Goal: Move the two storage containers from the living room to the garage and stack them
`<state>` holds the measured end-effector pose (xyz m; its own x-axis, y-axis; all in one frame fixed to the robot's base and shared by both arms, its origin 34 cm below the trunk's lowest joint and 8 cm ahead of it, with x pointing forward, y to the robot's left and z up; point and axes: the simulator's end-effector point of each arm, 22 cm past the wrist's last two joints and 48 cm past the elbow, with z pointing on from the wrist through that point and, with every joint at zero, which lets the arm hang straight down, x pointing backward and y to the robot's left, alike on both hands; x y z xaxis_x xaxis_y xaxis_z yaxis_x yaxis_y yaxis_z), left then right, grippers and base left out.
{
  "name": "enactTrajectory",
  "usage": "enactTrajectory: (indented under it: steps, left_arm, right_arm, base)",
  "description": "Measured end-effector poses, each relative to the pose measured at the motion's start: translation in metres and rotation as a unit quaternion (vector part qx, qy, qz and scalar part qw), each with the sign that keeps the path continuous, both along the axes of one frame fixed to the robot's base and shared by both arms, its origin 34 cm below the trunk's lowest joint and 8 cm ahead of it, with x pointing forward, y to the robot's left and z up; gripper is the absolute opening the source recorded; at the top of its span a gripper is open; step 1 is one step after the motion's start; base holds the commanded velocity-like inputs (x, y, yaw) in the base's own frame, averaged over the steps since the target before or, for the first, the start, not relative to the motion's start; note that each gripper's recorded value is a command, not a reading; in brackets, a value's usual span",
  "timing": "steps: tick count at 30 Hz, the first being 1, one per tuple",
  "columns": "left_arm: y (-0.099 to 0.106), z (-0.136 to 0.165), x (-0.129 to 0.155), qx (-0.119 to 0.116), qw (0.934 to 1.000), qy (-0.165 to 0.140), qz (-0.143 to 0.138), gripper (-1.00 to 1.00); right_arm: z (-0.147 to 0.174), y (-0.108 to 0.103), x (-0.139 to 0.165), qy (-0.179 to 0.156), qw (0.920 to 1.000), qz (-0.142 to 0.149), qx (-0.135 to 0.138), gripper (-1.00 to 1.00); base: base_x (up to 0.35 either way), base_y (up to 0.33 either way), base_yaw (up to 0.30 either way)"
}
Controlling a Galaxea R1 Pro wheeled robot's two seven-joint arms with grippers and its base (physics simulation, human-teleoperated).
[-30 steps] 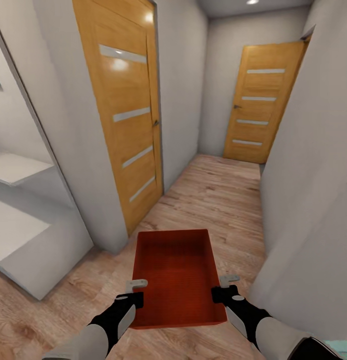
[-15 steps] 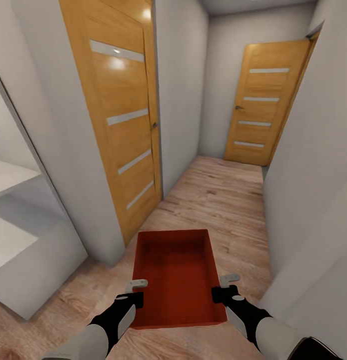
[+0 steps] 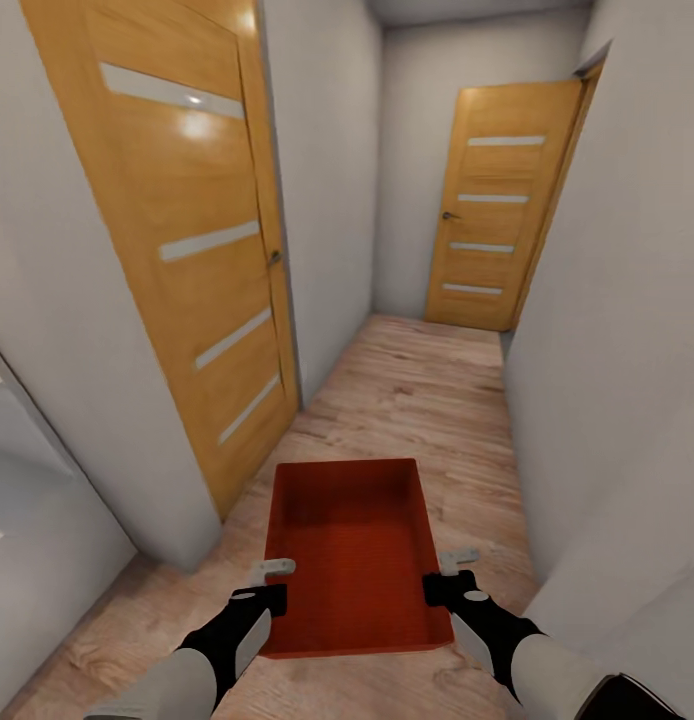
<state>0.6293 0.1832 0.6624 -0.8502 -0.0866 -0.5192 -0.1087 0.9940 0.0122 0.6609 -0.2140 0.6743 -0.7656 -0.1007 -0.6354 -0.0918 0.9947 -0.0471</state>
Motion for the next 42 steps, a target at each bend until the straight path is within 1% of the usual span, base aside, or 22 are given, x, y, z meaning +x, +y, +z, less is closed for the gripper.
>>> enactTrajectory:
  steps: [6, 42]
  left_arm:
    - [-0.0003, 0.0, -0.0001, 0.0, 1.0, 0.0, 0.0, -1.0]
    - [-0.0004, 0.0, -0.0001, 0.0, 1.0, 0.0, 0.0, -1.0]
  right_arm:
    - [-0.0001, -0.0003, -0.0001, 0.0, 1.0, 0.0, 0.001, -1.0]
    - [-0.0001, -0.0004, -0.0001, 0.0, 1.0, 0.0, 0.001, -1.0]
  base:
    - [0.323, 0.0, -0.103]
    - [0.323, 0.0, -0.001]
